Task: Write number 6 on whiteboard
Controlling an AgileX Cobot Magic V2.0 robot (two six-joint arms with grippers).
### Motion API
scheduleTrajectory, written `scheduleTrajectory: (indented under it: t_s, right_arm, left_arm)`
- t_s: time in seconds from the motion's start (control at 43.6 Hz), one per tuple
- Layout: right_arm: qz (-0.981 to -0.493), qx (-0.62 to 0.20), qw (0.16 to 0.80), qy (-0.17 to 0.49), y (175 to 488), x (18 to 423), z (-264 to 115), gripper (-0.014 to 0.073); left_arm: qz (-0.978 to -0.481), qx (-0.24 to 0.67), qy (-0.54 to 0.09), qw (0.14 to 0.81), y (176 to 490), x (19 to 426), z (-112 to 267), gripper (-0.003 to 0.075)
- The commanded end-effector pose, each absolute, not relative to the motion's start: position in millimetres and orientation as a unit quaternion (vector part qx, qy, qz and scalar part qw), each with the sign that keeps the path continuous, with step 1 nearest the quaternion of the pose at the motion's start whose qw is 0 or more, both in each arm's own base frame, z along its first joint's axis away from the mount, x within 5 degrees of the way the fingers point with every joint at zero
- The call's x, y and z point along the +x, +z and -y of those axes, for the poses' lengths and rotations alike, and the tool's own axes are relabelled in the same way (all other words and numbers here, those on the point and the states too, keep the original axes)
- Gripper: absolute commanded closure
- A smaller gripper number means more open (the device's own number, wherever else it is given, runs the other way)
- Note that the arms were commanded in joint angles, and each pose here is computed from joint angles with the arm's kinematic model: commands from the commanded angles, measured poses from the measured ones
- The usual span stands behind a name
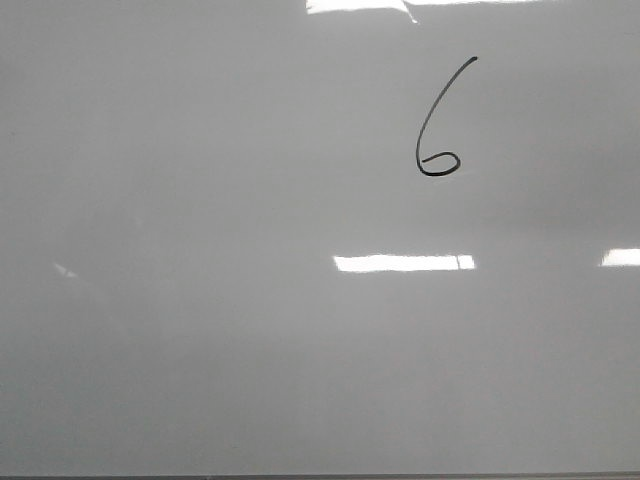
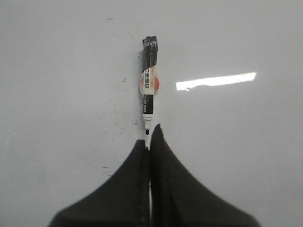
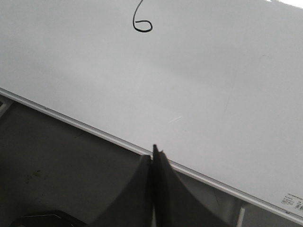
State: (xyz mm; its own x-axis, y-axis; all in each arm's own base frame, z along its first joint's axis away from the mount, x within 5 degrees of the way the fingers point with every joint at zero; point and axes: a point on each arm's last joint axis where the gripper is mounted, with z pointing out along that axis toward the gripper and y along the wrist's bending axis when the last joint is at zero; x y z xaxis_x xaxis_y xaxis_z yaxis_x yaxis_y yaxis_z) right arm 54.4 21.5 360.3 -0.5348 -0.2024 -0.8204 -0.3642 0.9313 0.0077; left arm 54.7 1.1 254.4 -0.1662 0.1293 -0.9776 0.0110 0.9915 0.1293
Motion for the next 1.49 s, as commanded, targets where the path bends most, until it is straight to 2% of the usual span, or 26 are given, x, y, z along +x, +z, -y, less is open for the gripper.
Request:
scheduleTrajectory:
  t_s: [0.0, 0.206, 0.229, 1.261, 1.353, 1.468]
  right_arm:
    - [-0.851, -0.159, 0.493, 0.085, 372, 57, -21, 0.0663]
    - [-0.851, -0.159, 0.493, 0.085, 372, 57, -21, 0.0663]
    - [-0.851, -0.159, 0.493, 0.085, 372, 57, -21, 0.0663]
    - [-0.851, -0.159, 0.494, 0.085, 371, 57, -21, 0.0663]
    - [-0.844, -0.152, 0.508, 0.084, 370, 50, -17, 0.0663]
    - [-0.794, -0.106, 0.593, 0.075, 362, 40, -10, 0.0663]
  left_arm:
    - [-0.699, 0.039, 0.048, 0.712, 247, 53, -1, 0.0741]
    - [-0.652, 0.038, 0.048, 0.756, 215, 54, 0, 0.0741]
    - [-0.659, 0.038, 0.047, 0.749, 214, 54, 0, 0.0741]
    - [-0.653, 0.038, 0.048, 0.755, 216, 54, 0, 0.0741]
    - [-0.653, 0.038, 0.048, 0.755, 216, 54, 0, 0.0741]
    - [-0.653, 0.038, 0.048, 0.755, 216, 54, 0, 0.0741]
